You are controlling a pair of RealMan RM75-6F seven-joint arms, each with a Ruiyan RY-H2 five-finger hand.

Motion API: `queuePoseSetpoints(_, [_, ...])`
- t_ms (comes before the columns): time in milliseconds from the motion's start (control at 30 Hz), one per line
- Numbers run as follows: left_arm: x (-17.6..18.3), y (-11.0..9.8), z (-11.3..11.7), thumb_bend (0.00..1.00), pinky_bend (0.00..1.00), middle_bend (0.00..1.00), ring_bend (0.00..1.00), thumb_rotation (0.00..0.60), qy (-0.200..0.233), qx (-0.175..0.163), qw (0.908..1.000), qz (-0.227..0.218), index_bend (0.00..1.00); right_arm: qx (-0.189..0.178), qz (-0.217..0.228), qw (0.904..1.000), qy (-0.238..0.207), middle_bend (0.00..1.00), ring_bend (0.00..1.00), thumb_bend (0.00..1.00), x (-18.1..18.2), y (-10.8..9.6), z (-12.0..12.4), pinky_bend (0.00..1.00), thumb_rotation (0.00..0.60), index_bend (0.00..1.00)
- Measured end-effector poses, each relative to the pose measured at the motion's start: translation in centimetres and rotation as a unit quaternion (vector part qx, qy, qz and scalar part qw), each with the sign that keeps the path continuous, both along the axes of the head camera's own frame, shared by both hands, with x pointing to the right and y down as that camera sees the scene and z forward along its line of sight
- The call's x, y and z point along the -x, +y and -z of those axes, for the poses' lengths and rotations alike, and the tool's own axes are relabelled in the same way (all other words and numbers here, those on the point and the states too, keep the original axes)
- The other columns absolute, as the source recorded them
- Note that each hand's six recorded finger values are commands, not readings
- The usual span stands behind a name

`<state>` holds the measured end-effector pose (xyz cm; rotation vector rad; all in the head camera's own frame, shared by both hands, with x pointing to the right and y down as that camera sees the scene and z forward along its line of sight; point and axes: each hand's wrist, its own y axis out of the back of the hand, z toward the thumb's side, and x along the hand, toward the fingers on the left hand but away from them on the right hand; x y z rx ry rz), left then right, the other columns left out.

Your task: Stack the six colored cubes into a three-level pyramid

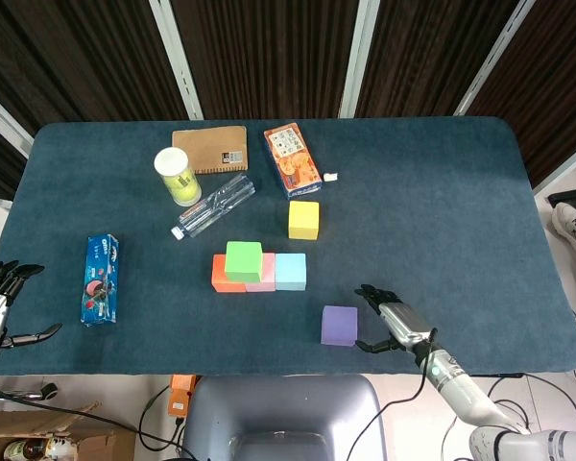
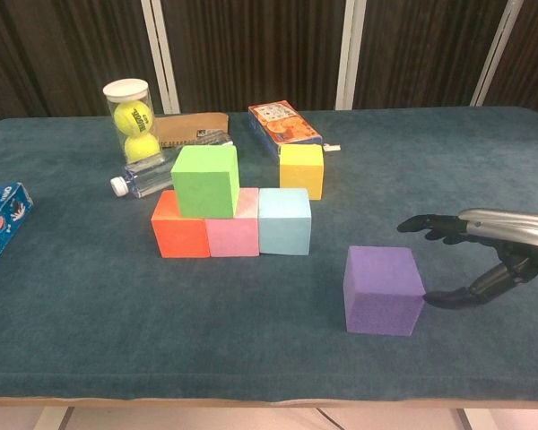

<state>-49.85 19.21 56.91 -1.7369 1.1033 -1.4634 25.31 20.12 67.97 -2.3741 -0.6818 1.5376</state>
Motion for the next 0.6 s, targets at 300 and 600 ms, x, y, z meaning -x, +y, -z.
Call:
queuePoseSetpoints(300, [0.2, 0.1, -0.2, 0.02, 0.05, 0.18, 0.06, 0.462, 0.001, 0.003, 1.0, 0.003, 0.21, 0.002, -0.006, 1.0, 0.0, 0.0, 0.0, 0.2, 0.2, 0.4, -0.9, 0.0, 0.461, 0.15])
queuePoseSetpoints(600, [0.5, 0.3, -0.1, 0.02, 0.05, 0.18, 0.06, 0.462, 0.003, 0.002, 1.0, 0.006, 0.21, -0.029, -0.043, 0.9986, -0.004, 0.01, 0.0, 0.21, 0.4, -0.1, -1.6, 0.0, 0.531, 0.49])
